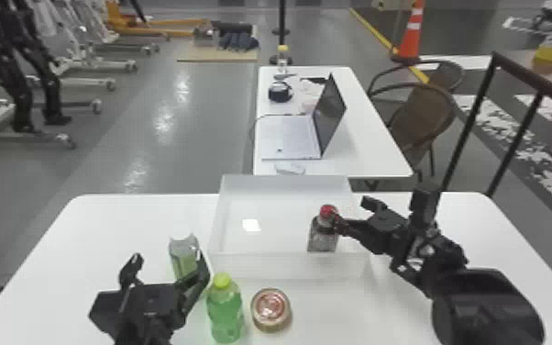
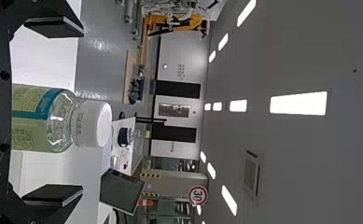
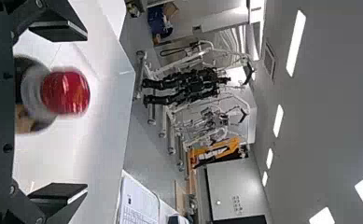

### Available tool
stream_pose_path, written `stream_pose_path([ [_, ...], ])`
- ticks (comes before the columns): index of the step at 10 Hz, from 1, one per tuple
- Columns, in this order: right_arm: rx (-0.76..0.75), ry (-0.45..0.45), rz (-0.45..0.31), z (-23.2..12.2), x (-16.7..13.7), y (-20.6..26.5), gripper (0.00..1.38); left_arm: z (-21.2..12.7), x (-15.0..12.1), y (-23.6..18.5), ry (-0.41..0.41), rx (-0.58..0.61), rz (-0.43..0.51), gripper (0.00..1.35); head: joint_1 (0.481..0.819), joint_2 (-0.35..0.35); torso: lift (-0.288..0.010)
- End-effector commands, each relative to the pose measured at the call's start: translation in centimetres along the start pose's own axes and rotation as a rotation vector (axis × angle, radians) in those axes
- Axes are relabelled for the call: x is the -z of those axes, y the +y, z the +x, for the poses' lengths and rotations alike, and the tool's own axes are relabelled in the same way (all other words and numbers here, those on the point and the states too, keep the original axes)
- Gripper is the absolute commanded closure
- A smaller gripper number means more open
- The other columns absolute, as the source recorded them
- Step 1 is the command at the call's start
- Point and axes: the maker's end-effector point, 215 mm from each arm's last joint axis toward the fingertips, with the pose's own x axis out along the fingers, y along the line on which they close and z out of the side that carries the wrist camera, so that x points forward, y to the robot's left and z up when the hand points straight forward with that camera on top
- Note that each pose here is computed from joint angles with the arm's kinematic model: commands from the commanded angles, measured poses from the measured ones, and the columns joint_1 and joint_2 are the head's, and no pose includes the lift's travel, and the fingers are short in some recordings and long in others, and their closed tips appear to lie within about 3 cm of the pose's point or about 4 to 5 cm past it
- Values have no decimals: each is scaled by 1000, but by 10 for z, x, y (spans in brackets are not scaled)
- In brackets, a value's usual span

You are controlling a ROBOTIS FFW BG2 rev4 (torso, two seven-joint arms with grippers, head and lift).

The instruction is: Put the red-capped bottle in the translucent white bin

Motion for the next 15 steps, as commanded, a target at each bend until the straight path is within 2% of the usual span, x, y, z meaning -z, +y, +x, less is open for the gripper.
stream_pose_path([
  [1,-1,-5,0,0,-2,0,167,-1,1,1,2,-3,1,121,549,0,-100],
  [2,-20,-28,-16,-1,-10,10,167,-2,2,2,3,-4,1,121,549,0,-100],
  [3,-22,-84,-73,-13,-36,17,168,-3,2,3,4,-6,2,121,549,0,-100],
  [4,56,-136,-135,-39,-60,16,167,-6,4,5,6,-14,3,119,549,0,-100],
  [5,160,-182,-150,-73,-74,10,167,-9,5,9,8,-26,3,119,549,0,-100],
  [6,234,-206,-137,-108,-73,9,168,-11,6,11,10,-31,5,121,549,0,-100],
  [8,349,-201,-73,-155,-48,11,167,-16,9,15,18,-40,5,122,549,0,-100],
  [9,360,-166,-35,-167,-20,19,167,-16,8,15,17,-38,7,122,549,0,-100],
  [12,413,-120,53,-203,33,43,168,-21,13,17,30,-41,14,124,549,0,-100],
  [13,415,-106,71,-206,44,50,168,-22,13,18,33,-46,16,125,549,0,-100],
  [15,412,-97,57,-200,42,48,168,-22,15,19,40,-50,21,125,549,0,-100],
])
